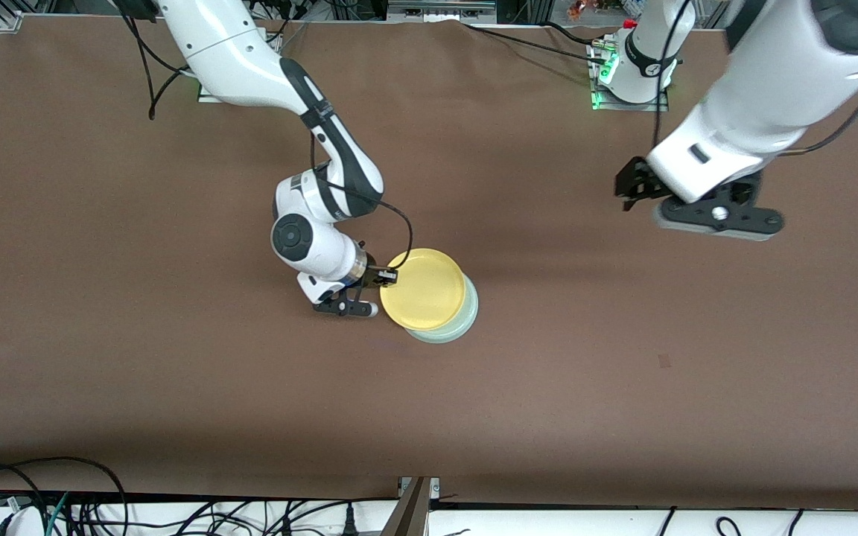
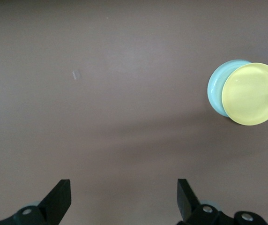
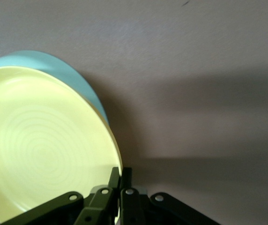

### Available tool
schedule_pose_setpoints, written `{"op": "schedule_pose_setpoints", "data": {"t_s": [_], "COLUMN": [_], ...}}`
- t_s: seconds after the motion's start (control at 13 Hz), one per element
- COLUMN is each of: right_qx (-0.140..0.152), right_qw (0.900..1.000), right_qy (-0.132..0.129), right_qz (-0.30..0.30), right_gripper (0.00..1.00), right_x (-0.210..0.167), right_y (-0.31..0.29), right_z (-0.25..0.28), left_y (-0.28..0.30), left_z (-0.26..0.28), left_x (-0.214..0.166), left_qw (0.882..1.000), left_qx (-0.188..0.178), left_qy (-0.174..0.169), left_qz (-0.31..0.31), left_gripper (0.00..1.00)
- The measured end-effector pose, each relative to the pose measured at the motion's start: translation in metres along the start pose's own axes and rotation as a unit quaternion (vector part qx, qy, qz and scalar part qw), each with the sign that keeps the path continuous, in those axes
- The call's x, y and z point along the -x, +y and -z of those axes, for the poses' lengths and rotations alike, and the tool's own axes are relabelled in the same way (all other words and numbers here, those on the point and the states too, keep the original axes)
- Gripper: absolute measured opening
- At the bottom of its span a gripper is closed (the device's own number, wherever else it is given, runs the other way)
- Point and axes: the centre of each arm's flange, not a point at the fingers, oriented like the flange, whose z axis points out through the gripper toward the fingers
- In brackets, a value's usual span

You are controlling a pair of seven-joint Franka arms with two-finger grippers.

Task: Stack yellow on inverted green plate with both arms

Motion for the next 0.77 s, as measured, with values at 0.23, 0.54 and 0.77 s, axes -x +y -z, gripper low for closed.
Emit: {"op": "schedule_pose_setpoints", "data": {"t_s": [0.23,0.54,0.77], "right_qx": [-0.002,-0.003,-0.003], "right_qw": [1.0,1.0,1.0], "right_qy": [0.004,0.004,0.005], "right_qz": [-0.008,-0.015,-0.016], "right_gripper": [0.02,0.02,0.02], "right_x": [0.004,0.005,0.005], "right_y": [-0.007,-0.007,-0.009], "right_z": [-0.001,-0.001,-0.001], "left_y": [-0.055,-0.094,-0.095], "left_z": [0.024,0.013,-0.033], "left_x": [0.023,0.041,0.047], "left_qw": [1.0,1.0,1.0], "left_qx": [0.012,0.01,0.005], "left_qy": [-0.013,-0.026,-0.025], "left_qz": [0.001,0.008,0.012], "left_gripper": [1.0,1.0,1.0]}}
